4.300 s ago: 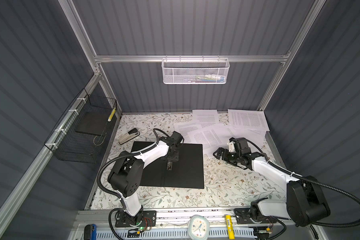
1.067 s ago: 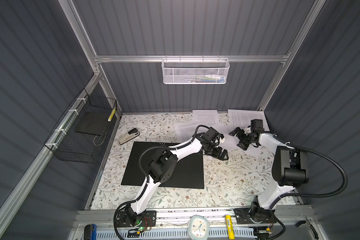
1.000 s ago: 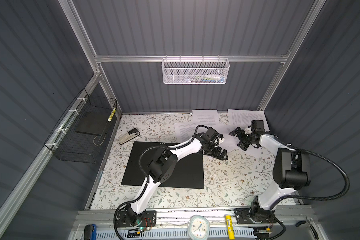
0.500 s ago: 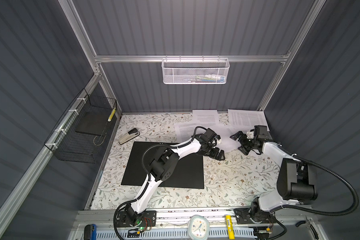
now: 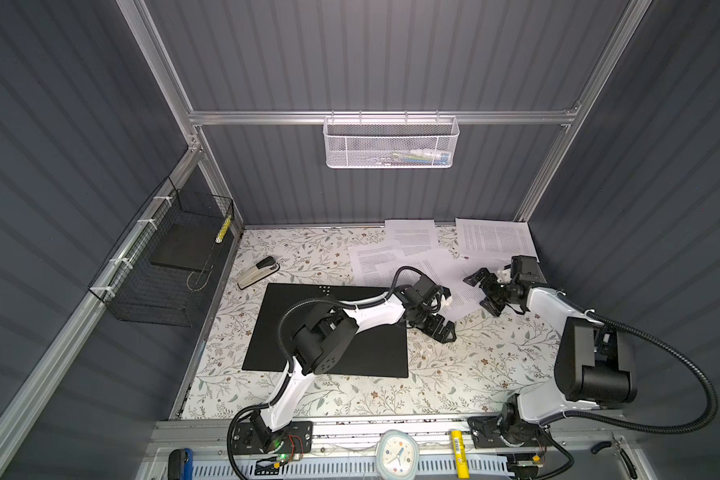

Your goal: Put the files into the folder

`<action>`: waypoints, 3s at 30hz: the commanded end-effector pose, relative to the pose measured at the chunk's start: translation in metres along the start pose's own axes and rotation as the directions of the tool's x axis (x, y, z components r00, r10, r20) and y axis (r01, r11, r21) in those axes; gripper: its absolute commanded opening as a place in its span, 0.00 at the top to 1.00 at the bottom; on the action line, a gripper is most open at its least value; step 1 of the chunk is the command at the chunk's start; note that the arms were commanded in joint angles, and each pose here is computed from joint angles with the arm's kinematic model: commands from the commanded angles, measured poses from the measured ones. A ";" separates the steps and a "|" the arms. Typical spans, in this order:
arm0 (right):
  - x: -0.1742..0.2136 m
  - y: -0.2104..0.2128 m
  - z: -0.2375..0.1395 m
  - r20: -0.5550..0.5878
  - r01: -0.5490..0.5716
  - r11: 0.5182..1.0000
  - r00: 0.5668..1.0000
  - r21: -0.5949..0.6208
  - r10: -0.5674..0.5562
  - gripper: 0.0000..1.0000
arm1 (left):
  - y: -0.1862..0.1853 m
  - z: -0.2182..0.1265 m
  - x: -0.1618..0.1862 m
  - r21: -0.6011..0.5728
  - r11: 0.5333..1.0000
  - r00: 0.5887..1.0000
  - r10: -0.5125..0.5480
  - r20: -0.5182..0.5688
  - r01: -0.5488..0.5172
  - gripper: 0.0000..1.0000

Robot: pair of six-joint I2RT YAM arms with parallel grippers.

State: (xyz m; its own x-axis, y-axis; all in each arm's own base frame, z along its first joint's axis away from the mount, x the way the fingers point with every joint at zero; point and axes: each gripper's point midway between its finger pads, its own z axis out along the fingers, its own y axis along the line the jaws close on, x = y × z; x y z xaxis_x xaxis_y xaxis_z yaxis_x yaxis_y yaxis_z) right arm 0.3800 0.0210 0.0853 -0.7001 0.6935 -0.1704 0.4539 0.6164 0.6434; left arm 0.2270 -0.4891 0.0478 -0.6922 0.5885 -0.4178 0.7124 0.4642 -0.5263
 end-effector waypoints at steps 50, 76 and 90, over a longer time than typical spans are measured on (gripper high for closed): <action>0.056 -0.125 -0.009 -0.056 -0.284 0.860 0.939 0.424 0.338 0.01 | 0.046 0.002 0.048 -0.119 0.971 0.966 -0.222 -0.133 0.206 0.00; 0.101 0.000 0.001 -0.301 -0.011 0.978 0.952 -0.209 -0.053 0.01 | 0.088 0.000 0.072 -0.179 0.968 0.969 -0.201 -0.142 0.175 0.00; 0.066 -0.012 -0.021 -0.095 -0.039 0.982 0.995 -0.187 0.021 0.02 | 0.092 0.001 0.087 -0.181 0.964 0.960 -0.227 -0.166 0.196 0.00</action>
State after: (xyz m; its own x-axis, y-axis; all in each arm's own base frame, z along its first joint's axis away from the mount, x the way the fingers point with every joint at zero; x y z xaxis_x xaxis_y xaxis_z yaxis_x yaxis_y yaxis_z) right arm 0.3081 0.0575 0.0780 -0.7547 0.6516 -0.0768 0.3718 0.5213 0.7681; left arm 0.2489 -0.4620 0.0471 -0.7266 0.5293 -0.4381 0.6821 0.4790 -0.5525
